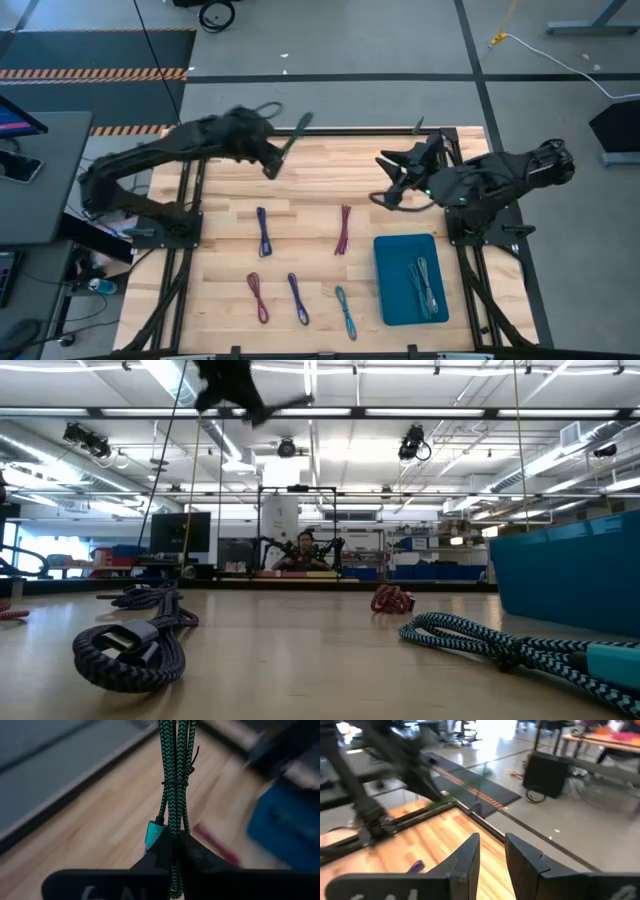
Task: Pick and place USB-C Cables
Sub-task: Put the green charger cable into the blue bin
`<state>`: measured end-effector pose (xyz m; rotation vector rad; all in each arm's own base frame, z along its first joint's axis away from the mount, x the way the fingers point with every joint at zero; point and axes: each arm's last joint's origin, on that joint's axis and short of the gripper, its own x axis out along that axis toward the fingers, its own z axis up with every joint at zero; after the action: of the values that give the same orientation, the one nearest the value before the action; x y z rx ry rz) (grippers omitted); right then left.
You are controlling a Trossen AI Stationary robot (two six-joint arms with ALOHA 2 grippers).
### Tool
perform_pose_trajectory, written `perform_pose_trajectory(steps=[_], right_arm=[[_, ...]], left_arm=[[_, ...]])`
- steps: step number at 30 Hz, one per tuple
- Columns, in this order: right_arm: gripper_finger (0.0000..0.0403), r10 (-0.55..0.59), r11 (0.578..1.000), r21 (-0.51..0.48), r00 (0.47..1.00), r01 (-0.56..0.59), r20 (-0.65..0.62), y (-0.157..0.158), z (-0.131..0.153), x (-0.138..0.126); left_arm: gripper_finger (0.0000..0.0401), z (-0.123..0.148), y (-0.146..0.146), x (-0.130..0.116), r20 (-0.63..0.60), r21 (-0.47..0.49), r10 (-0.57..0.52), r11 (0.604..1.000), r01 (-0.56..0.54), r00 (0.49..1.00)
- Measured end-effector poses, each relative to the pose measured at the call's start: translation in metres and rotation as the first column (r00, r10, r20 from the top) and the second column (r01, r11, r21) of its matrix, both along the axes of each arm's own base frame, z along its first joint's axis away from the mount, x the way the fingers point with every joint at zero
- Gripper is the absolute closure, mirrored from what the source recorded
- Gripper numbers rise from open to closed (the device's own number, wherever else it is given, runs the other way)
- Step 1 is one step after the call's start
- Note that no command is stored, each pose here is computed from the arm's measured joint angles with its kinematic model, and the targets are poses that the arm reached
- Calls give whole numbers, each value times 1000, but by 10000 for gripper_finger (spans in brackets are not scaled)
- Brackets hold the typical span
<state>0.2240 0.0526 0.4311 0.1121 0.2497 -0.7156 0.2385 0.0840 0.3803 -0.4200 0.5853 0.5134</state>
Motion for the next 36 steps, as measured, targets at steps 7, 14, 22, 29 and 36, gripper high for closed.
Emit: perform_pose_trajectory(steps=[7,14,22,29,36], right_arm=[[306,99,994,19,981,-104,167,-28,-22,37],[306,353,932,-57,854,-359,383,-58,-35,60],[282,436,859,26,756,-512,488,-89,-67,97],[217,467,816,36,695,-577,546,-102,-78,130],[168,549,785,-57,649,-617,527,-101,-63,135]], left_arm=[[387,31,-29,-31,156,55,-83,996,75,984],[387,33,-43,-30,157,57,-144,989,136,977],[387,34,-53,-28,172,62,-193,981,185,966],[387,34,-55,-27,171,61,-203,979,196,964],[387,34,-55,-27,173,61,-203,979,195,964]])
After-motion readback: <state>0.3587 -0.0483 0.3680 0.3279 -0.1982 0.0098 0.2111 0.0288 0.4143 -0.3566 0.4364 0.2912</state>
